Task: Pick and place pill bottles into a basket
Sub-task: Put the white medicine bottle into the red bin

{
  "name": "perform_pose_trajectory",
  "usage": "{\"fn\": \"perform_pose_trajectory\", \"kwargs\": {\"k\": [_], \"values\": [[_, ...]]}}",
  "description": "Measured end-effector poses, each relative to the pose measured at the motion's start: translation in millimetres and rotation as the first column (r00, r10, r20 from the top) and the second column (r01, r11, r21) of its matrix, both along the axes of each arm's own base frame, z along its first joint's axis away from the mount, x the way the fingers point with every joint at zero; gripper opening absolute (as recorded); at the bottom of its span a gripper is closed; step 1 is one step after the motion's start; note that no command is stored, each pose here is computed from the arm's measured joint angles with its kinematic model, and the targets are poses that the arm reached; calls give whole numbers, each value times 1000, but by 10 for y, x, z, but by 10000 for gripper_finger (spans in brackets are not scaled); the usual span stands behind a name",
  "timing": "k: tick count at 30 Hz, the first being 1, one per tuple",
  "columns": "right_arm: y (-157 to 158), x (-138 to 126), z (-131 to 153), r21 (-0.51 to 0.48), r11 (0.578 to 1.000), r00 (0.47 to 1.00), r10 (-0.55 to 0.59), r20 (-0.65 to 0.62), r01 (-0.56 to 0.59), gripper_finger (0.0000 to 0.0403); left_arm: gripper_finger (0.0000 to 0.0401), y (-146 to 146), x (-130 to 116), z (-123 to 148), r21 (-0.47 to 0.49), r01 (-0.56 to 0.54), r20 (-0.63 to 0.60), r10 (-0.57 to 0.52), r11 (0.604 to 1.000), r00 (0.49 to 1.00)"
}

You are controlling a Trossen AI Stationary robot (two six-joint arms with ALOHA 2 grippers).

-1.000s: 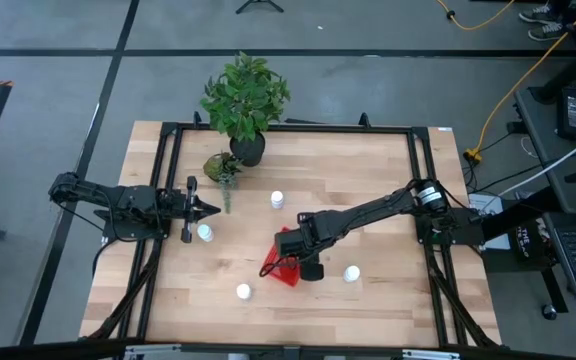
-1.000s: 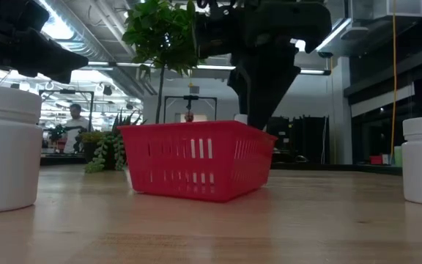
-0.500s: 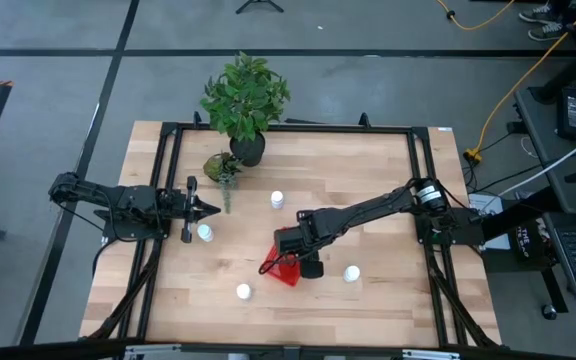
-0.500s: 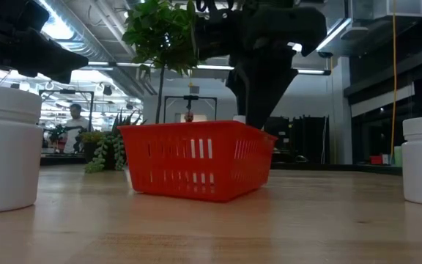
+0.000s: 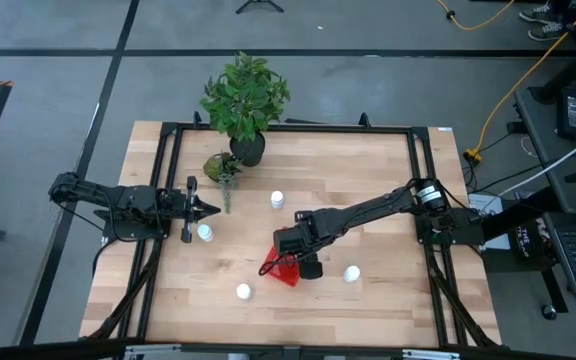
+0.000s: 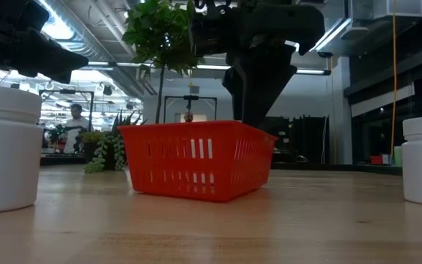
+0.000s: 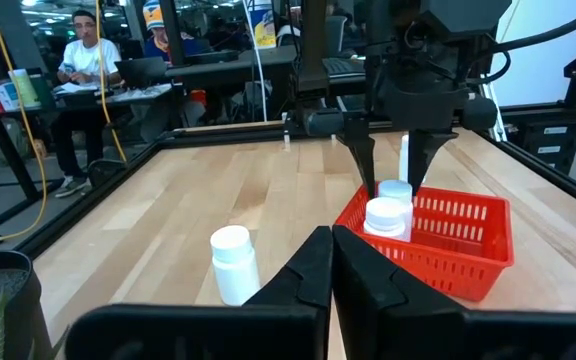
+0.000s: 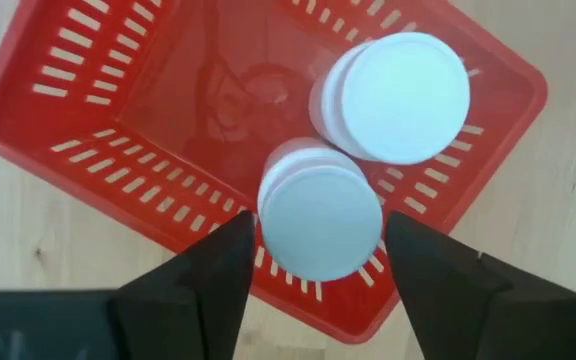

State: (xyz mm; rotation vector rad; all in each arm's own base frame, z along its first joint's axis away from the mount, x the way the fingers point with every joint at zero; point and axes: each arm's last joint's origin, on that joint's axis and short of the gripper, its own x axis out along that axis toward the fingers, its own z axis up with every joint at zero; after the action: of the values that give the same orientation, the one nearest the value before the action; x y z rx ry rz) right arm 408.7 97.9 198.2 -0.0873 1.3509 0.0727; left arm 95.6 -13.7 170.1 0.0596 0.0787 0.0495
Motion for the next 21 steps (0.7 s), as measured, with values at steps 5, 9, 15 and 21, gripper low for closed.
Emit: {"fn": "perform_pose_trajectory", "kwargs": {"k": [5,9,15,21], "values": [[0,0,0,2,1000,1000,-9,0,9,234,8,0,0,0,0,0,0,0,1000,1000],[-2,-8,-2,2,1000,1000,-20,-8,20,235,6,0,0,0,0,0,0,0,1000,1000],[-2,-6,44,2,1000,999,-31,-14,31,235,5,0,0,0,0,0,0,0,1000,1000],[9,66,335,0,998,997,-58,43,58,235,8,0,0,1,0,0,1,0,1000,1000]]}}
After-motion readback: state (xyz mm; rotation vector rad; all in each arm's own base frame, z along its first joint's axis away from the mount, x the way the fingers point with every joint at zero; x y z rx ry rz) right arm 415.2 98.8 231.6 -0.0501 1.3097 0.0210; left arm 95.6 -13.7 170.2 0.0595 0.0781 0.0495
